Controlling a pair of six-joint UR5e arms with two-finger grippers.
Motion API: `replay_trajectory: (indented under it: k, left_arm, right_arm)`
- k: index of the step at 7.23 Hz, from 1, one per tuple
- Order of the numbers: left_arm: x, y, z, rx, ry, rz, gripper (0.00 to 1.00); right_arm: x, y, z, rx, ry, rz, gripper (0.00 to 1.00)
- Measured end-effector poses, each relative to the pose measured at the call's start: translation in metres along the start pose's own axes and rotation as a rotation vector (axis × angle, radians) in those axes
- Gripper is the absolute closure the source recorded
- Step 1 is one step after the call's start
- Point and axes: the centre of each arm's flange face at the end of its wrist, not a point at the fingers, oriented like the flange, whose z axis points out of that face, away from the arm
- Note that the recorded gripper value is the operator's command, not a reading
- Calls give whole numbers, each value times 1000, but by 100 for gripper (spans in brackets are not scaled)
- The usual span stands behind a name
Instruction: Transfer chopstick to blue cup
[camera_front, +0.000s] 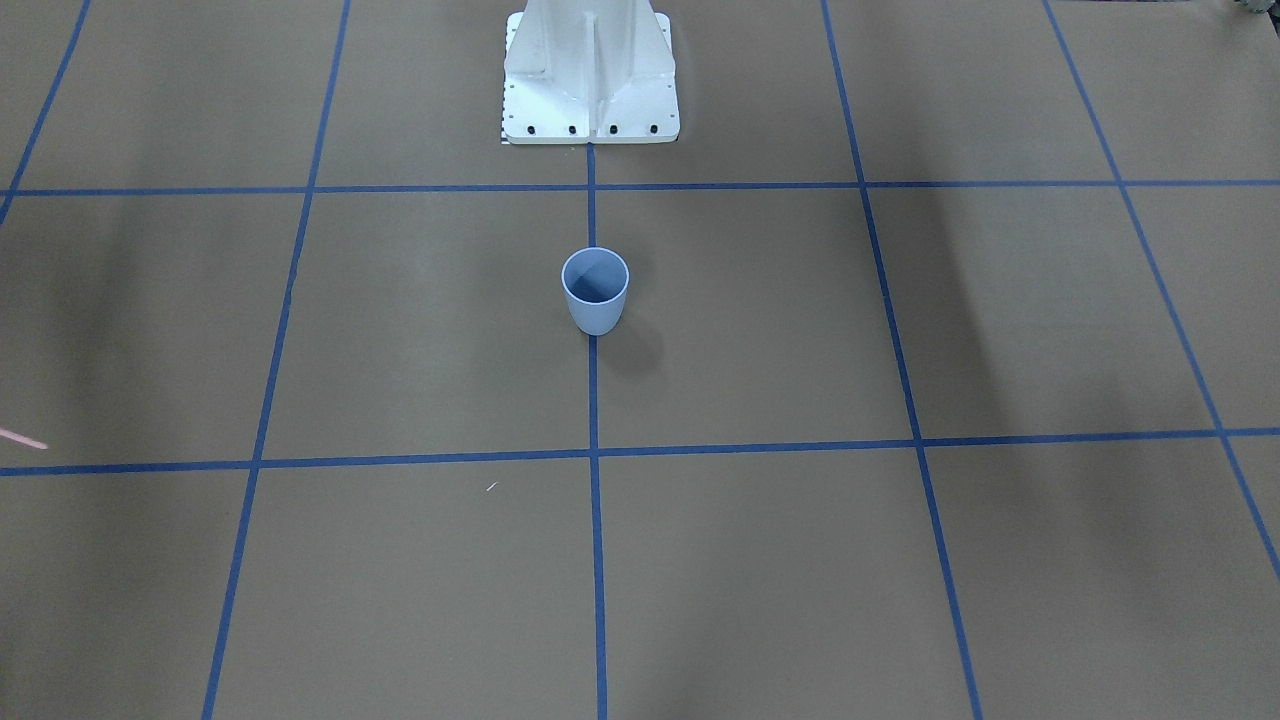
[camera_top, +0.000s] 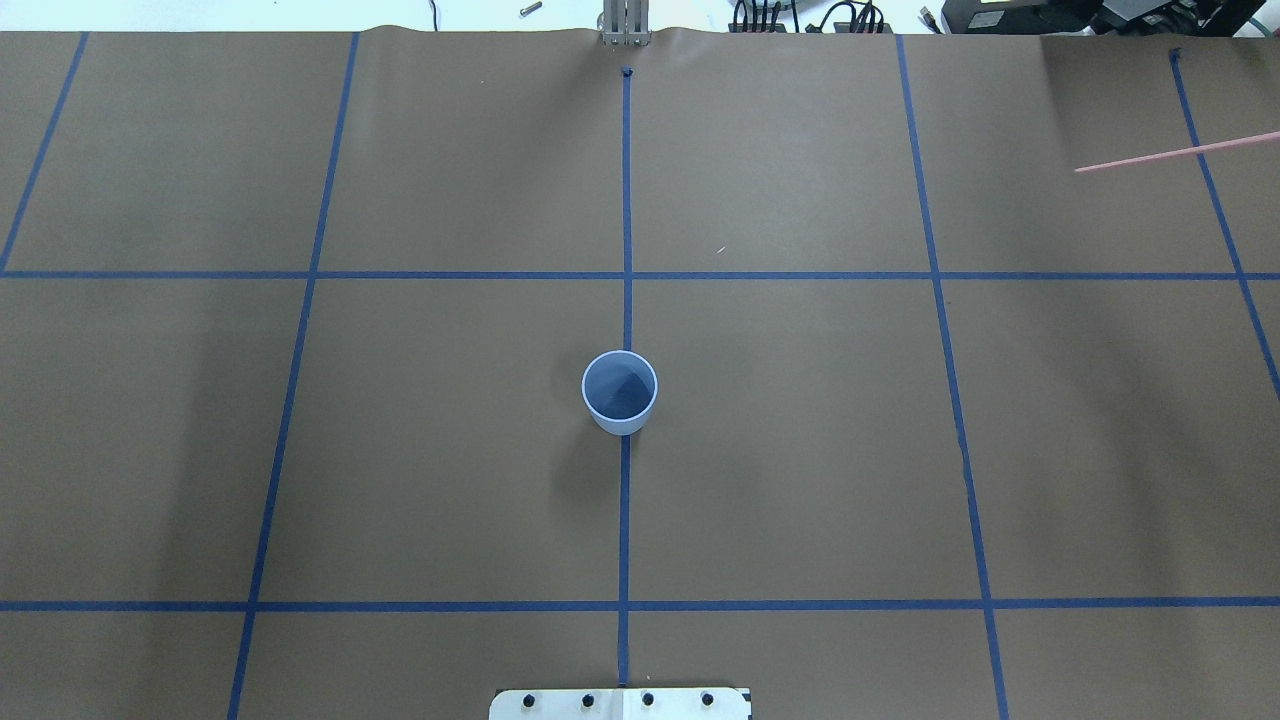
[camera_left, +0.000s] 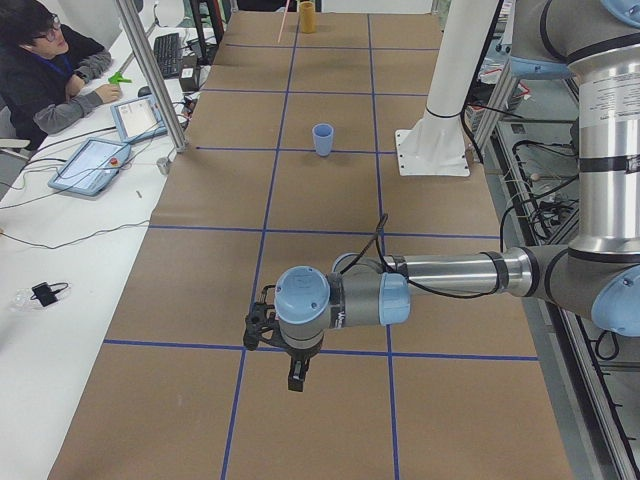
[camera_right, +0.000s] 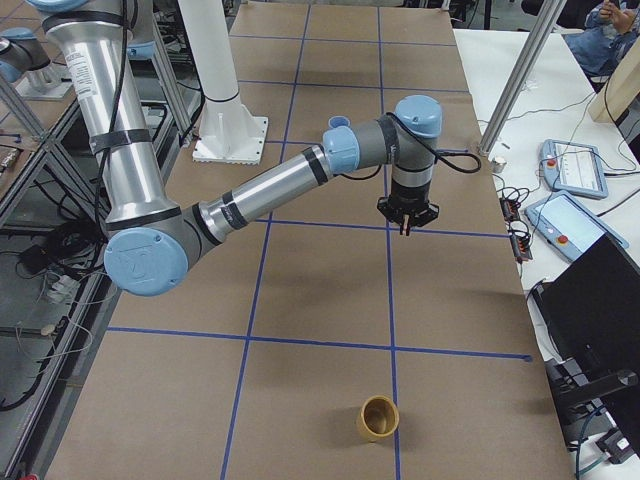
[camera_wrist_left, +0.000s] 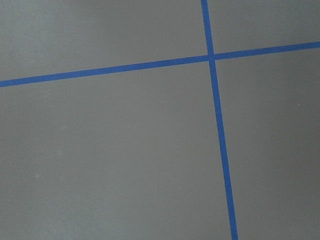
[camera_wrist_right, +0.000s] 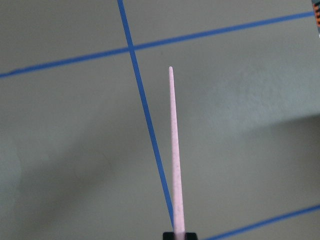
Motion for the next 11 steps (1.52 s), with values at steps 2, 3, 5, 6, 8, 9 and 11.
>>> replay_trajectory:
  k: [2,3,5,6,8,9,11]
  left_arm:
    - [3,2,1,8,42,-6,1]
    - [3,4,2,8,49,-8,1]
    - [4,4,2,9,53,-9,1]
    - [4,4,2,9,54,-9,1]
    - [3,5,2,9,55,-11,1]
    - [3,5,2,8,55,-11,1]
    - [3,5,3,5,56,-13,1]
  right_arm:
    - [-54,-107,2,69,-34,0,100]
    - [-86,-154,5,96,-63,0,100]
    - [-148,-234,13,126,-107,42,100]
    - [-178,-262,18,130,-116,59,100]
    - [-220,-309,15,93,-123,86,100]
    - [-240,-336,14,43,-113,98,100]
    - [-275,-369,26,-23,-80,107,100]
